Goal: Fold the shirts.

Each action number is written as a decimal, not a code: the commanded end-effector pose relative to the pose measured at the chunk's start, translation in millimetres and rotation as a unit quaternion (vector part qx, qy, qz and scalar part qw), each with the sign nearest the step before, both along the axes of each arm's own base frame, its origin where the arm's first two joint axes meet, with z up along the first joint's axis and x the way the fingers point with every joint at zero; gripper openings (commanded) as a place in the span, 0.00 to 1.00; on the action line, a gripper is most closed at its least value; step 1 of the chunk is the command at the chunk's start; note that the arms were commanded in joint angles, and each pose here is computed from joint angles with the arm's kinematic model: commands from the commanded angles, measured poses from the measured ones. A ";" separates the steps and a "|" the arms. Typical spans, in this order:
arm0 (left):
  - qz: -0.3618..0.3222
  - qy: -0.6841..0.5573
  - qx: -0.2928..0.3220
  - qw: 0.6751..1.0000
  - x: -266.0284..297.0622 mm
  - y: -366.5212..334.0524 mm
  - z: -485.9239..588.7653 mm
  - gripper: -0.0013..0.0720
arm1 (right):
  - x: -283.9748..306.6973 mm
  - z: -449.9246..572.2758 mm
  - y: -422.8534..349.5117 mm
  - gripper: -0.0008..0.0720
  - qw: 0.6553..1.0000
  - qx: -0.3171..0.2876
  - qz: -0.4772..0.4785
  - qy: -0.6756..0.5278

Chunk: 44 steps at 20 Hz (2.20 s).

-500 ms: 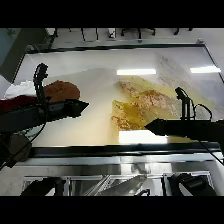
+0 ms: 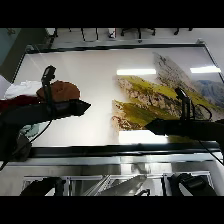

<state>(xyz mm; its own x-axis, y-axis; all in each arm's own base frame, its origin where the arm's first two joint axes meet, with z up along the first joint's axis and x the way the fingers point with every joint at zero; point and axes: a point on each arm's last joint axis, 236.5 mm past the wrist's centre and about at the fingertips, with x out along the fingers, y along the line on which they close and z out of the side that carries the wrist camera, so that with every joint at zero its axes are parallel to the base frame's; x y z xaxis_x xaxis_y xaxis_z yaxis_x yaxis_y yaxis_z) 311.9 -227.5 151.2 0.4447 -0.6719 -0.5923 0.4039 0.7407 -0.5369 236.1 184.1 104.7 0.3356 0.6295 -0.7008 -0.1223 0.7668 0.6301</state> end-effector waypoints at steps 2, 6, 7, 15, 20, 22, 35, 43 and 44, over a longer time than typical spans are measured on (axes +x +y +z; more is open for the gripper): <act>0.001 0.052 0.017 0.998 13.6 -4.2 -41.0 0.04 | 1.5 0.3 0.2 0.04 1.000 0.001 -0.002 -0.002; 0.001 0.119 0.039 0.992 24.7 -7.8 -95.8 0.04 | 1.4 0.2 0.2 0.04 1.000 0.001 -0.002 -0.002; 0.001 0.136 0.045 0.990 26.4 -8.4 -110.6 0.04 | 1.4 0.2 0.2 0.04 1.000 0.001 -0.002 -0.002; 0.073 0.155 0.014 0.985 88.5 -7.8 -159.6 0.04 | -1.9 4.1 5.8 0.04 1.000 0.016 0.003 0.003; 0.089 0.052 0.111 0.988 92.0 70.9 -103.2 0.04 | 1.2 4.6 5.0 0.04 1.000 0.015 -0.001 -0.002; 0.106 0.030 0.161 0.981 89.9 109.5 -92.5 0.04 | 1.5 4.7 5.1 0.04 1.000 0.016 -0.001 -0.002; 0.283 0.112 0.243 0.921 121.7 312.7 -187.9 0.97 | 39.3 -25.4 -8.0 0.78 0.999 -0.023 -0.036 -0.003; 0.278 0.138 0.238 0.920 169.2 322.7 -232.6 0.97 | 67.0 -52.1 -8.5 0.90 0.998 -0.029 -0.062 0.013; 0.265 0.158 0.238 0.921 168.5 317.8 -238.4 0.81 | 71.2 -50.0 -9.0 0.90 0.997 -0.027 -0.067 0.005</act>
